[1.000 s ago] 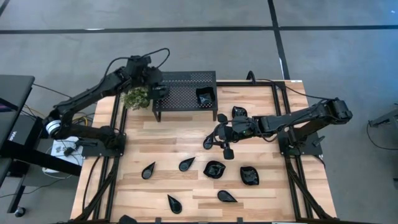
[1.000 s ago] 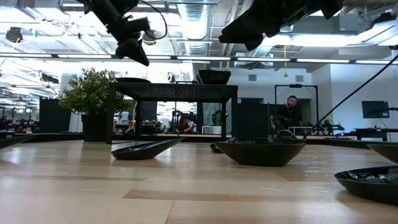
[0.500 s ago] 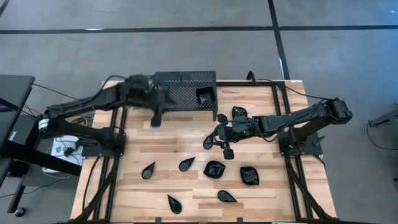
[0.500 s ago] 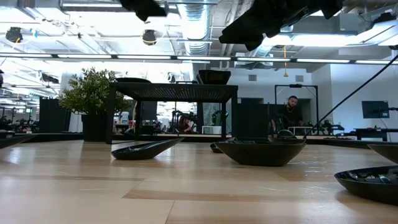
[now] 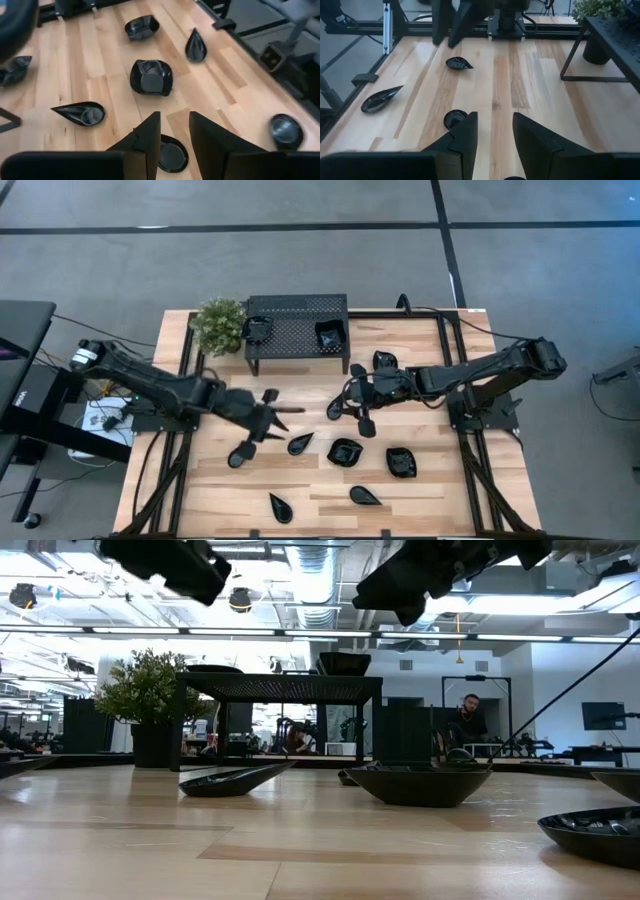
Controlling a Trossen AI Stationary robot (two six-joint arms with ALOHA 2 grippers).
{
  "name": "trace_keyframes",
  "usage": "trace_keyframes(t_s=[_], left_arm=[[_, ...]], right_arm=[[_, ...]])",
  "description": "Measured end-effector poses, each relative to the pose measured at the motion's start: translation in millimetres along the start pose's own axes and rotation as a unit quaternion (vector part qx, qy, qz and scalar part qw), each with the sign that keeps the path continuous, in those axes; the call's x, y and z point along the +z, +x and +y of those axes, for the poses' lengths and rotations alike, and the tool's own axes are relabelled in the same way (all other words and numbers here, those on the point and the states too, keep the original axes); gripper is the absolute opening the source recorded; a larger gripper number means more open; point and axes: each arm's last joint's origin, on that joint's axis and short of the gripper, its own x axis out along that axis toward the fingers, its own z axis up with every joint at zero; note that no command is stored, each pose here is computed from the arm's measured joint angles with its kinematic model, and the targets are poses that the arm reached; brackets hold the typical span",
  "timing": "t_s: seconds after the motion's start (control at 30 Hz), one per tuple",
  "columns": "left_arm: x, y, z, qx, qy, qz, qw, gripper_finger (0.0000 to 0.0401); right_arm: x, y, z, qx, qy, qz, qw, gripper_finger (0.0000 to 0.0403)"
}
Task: Pick & Place Mini shaped plates
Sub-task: Stack the black leaf-shaped plate on top of the black leaf-shaped plate on the shelf
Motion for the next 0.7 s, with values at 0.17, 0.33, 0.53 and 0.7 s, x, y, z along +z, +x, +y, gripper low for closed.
trace_keyframes(t_s=[0.17, 0.33, 0.53, 0.7], left_arm=[[-24, 15, -12, 0.016, -0.054, -0.004, 0.998, 0.0117], [-41, 28, -18, 0.011, -0.075, -0.021, 0.997, 0.0121], [-40, 45, -19, 0.006, -0.076, -0.075, 0.994, 0.0121], [-45, 66, -22, -0.006, -0.060, -0.094, 0.994, 0.0121]], right_arm=[[0, 0, 0, 0.000, 0.006, -0.001, 1.000, 0.0118], [-2, 2, 5, 0.007, 0.016, 0.004, 1.000, 0.0118], [-16, 25, 18, 0.024, 0.007, 0.021, 0.999, 0.0118], [-28, 42, 20, 0.017, 0.074, 0.084, 0.994, 0.0118]])
